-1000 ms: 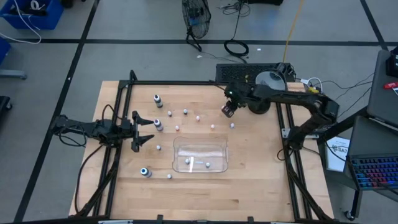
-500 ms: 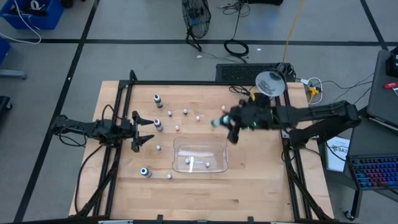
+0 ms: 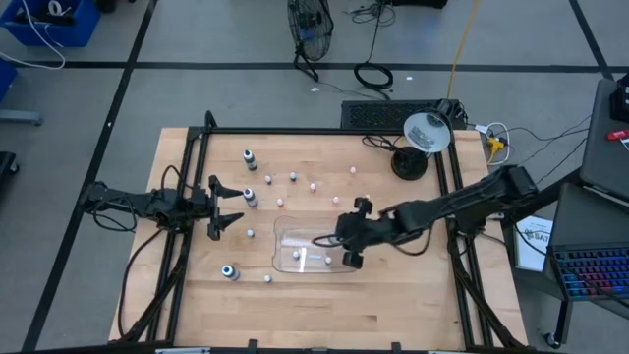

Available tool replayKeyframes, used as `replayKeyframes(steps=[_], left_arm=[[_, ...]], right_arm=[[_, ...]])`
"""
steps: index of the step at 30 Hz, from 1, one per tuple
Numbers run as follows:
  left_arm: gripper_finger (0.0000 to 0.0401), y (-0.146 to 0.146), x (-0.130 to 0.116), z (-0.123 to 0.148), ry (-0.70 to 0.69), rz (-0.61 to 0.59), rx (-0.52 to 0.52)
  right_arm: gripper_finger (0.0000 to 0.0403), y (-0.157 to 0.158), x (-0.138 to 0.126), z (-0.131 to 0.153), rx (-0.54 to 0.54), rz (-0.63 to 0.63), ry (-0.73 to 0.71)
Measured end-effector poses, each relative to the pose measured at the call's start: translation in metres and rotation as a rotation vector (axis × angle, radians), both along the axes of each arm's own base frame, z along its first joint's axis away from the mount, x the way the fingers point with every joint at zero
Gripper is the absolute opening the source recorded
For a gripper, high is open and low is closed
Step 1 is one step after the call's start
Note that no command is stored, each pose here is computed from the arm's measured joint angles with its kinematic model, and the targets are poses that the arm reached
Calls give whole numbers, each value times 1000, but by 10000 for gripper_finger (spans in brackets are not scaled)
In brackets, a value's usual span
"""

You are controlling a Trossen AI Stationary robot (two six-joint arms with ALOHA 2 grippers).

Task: Pick & Place food coloring
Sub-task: Put the big green food coloring bottle into the bin

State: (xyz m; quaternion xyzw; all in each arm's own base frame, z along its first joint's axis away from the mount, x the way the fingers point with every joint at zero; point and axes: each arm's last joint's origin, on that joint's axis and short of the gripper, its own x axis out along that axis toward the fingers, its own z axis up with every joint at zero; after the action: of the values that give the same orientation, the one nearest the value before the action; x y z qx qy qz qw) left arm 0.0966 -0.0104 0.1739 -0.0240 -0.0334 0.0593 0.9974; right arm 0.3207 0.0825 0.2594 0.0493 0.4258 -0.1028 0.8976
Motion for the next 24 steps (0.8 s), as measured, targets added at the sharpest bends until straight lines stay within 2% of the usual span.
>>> replayKeyframes(steps=[7, 13, 24], left_arm=[[310, 0, 0, 0, 0, 0, 0], [310, 0, 0, 0, -1, 0, 0], [310, 0, 0, 0, 0, 0, 0]], right_arm=[[133, -3, 29, -16, -10, -10, 224], [133, -16, 38, -38, 2, -53, 345], [133, -22, 42, -44, 23, -61, 358]])
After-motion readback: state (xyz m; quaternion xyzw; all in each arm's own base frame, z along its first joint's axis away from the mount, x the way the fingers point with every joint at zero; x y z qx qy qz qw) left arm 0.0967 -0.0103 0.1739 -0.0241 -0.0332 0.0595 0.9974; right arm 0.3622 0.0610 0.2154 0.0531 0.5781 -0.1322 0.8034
